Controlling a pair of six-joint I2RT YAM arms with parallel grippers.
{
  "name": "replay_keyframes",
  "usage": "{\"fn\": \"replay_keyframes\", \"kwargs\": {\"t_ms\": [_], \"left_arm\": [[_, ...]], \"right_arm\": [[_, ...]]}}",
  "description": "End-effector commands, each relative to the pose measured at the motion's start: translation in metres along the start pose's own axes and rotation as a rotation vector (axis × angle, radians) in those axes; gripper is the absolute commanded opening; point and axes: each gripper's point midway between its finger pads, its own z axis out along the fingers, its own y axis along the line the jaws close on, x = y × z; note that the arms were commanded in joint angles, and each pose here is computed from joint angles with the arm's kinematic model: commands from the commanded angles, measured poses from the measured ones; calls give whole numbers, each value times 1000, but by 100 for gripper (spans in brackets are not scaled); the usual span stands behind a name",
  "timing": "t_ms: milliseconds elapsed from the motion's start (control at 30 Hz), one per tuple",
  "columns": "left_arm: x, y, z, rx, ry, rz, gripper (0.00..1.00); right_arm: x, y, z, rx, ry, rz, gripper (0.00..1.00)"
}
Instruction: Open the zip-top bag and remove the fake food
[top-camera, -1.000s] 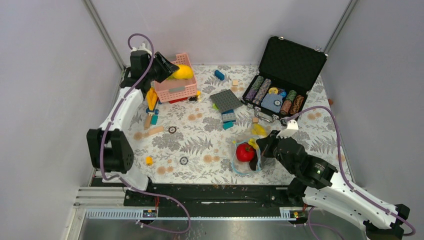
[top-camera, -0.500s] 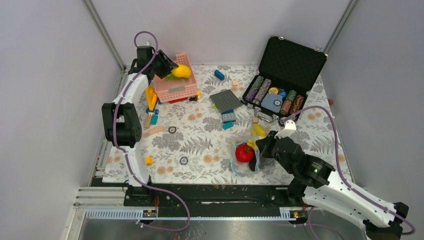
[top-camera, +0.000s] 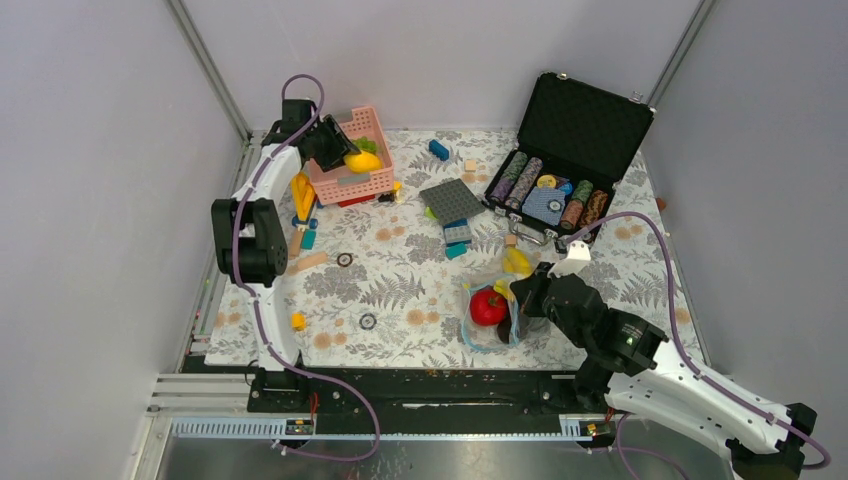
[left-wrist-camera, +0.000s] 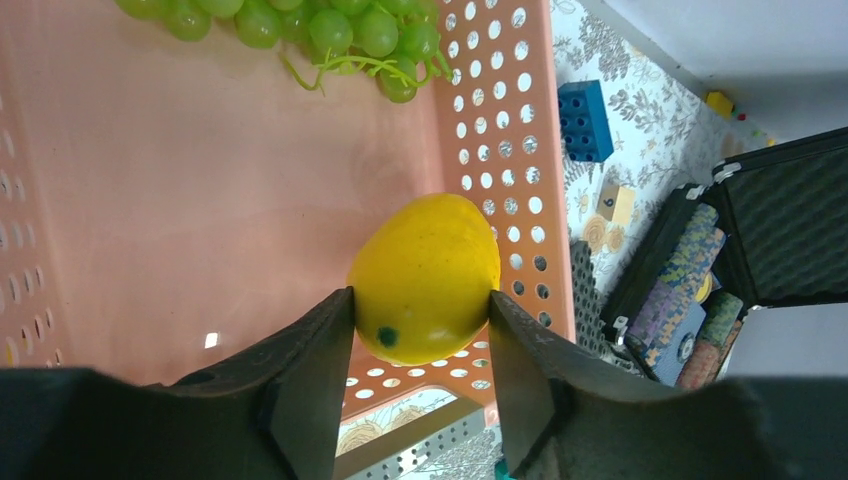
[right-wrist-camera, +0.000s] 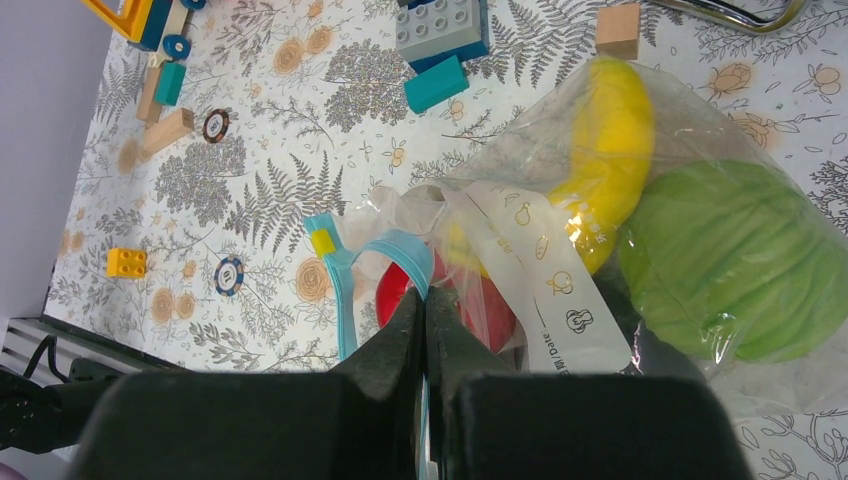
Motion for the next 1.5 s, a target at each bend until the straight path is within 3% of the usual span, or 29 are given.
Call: {"fn": "replay_keyframes", "kwargs": {"t_ms": [0, 167, 400, 600, 800, 1033, 1167, 1300, 1467], "left_arm": [[-7, -12, -4, 45, 8, 42, 51], [-9, -12, -11, 25, -3, 55, 62], [-15, -24, -37, 27, -26, 71, 70], [-5, -62, -84, 106, -66, 112, 68], [79, -114, -148, 208, -68, 213, 64], [206, -134, -212, 370, -9, 151, 52], [282, -134, -232, 432, 81, 101, 48], [328, -139, -244, 484, 118, 55, 46], [384, -173, -247, 516, 217, 147, 45]], "right_arm": [[-3, 5, 2, -9, -13, 22, 0], [-4, 6, 1, -15, -17, 26, 0], [-9, 7, -3, -20, -24, 16, 0], [-20, 7, -7, -14, -50, -29, 0], [-28, 13, -10, -24, -53, -56, 0], [-28, 15, -9, -17, -38, -53, 0], [-28, 16, -8, -14, -41, -37, 0], [-27, 17, -7, -21, -38, -28, 0], [-24, 19, -5, -28, -31, -20, 0]]}}
